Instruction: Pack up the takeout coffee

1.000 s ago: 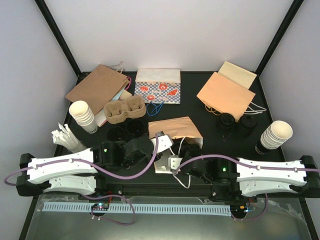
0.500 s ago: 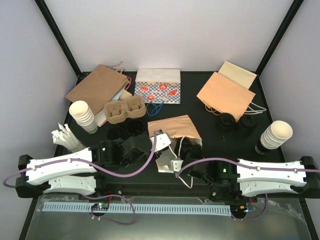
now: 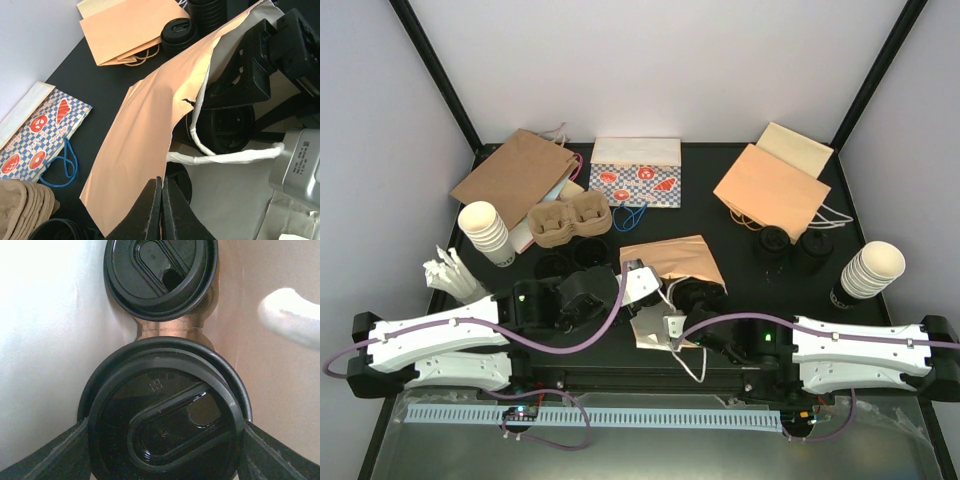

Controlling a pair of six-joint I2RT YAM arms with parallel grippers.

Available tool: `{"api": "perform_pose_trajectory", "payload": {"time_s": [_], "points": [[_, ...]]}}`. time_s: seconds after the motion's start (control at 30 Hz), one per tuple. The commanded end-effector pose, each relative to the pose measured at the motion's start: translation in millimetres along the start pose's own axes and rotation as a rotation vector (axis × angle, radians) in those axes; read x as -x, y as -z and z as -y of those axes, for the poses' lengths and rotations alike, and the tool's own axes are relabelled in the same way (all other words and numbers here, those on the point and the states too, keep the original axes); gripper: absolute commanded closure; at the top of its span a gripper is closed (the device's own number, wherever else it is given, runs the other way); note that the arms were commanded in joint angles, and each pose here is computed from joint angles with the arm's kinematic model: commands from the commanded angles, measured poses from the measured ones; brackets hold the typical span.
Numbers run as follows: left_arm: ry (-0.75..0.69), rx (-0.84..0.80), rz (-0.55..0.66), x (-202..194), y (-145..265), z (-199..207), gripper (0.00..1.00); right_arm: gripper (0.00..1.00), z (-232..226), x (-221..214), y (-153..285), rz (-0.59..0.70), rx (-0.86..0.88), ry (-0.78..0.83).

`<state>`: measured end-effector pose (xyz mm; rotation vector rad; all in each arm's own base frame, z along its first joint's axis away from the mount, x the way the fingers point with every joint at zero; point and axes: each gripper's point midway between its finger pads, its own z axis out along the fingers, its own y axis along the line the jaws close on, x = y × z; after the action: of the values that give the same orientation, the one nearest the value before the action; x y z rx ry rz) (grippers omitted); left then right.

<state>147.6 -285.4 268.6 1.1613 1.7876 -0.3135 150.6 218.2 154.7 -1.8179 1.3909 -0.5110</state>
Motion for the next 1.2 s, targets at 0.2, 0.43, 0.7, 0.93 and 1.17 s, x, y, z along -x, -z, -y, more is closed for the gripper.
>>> {"api": "perform_pose_trajectory", "payload": {"time_s": [0.2, 0.43, 0.7, 0.93, 1.17], "points": [[0.061, -0.036, 0.079, 19, 11, -2, 0.98, 0.44, 5, 1, -2, 0.003, -0.014, -0.016], [0.058, -0.042, 0.072, 18, 9, 0, 0.98, 0.44, 10, 6, 3, 0.037, -0.017, -0.055], [0.064, -0.056, 0.072, 16, 11, 2, 0.97, 0.46, 21, 3, -1, 0.028, -0.043, -0.112], [0.069, -0.076, 0.079, 17, 9, 6, 0.98, 0.46, 27, 14, -7, 0.062, -0.056, -0.155], [0.076, -0.093, 0.103, 19, 11, 8, 0.98, 0.46, 30, 13, -15, 0.047, -0.053, -0.176]]}}
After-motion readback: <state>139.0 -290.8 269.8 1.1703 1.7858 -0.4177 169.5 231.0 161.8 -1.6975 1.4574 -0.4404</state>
